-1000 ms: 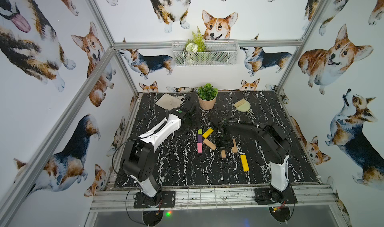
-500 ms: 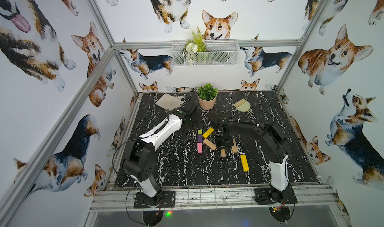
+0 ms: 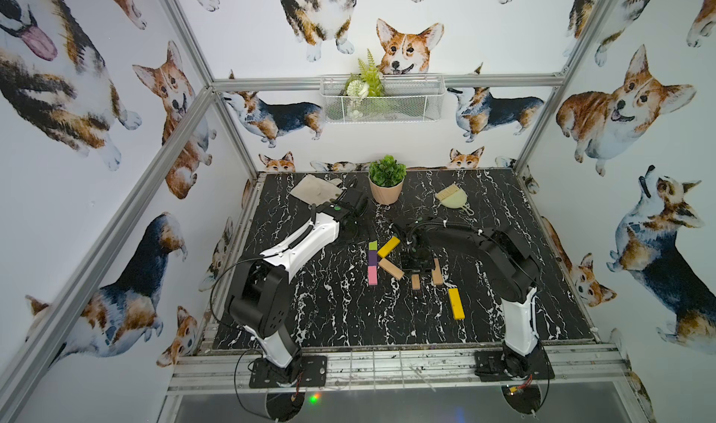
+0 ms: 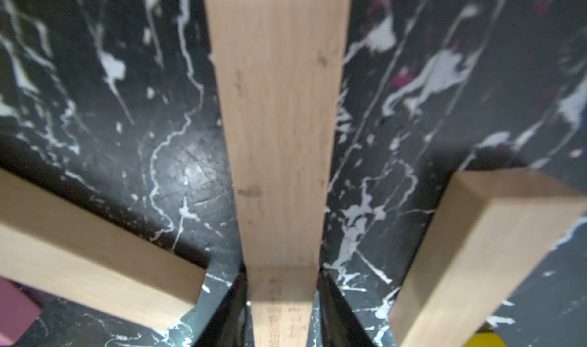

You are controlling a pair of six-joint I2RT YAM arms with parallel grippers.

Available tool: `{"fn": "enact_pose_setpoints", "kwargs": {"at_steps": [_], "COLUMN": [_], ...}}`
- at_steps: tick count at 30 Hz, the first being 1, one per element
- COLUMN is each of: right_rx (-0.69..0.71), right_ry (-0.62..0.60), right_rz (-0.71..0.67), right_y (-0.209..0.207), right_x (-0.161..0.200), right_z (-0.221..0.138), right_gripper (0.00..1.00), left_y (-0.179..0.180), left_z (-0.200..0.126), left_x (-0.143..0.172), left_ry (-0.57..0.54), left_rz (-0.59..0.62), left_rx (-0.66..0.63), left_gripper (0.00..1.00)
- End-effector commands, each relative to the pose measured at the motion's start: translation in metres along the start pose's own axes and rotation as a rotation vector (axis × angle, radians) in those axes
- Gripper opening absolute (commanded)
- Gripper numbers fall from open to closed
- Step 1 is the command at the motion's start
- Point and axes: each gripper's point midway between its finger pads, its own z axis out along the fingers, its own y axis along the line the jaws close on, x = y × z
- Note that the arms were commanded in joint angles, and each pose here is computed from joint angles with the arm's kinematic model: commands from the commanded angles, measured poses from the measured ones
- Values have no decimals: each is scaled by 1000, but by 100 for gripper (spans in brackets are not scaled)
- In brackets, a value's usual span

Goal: Assemble the letter k with building blocks
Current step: Assemble the building block at the center of the board.

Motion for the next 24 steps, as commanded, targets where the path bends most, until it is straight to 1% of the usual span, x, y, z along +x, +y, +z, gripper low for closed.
{"fn": "enact_pose_setpoints", "kwargs": {"at_steps": [1,3,8,10,13,16,19,24], "right_rx": [32,34,20,4,-22,-25,-6,49], "right_ry": [-86,-91,-118,-144,-209,-260,-255,-219], "right_rz": [24,26,33,38,39,57,78,88], "right_y": [-3,-4,-2,-1,-2,-12,-31,-58], "right_x": [-18,-19,-22,-25,-29,-34,-36,-33], "right_z": [2,0,-12,-23,-49,-70,-71,-56], "right_gripper": [57,61,61,61,61,61,61,61], "left_y": [-2,-3,-4,-5,-7,-10,-18,-33], "left_z": [-1,0,-1,-2,-2,-3,-5,-7], "left_x": [-2,-2,-3,-3,-3,-3,-3,-1], "left_ry": [-3,-1,-1,-3,-2,-4,-12,-17], "left_rz": [-6,-6,-3,1,15,39,70,129], "left_rx": [2,2,4,5,7,6,21,39], "left_gripper": [100,100,100,100,100,100,100,100]}}
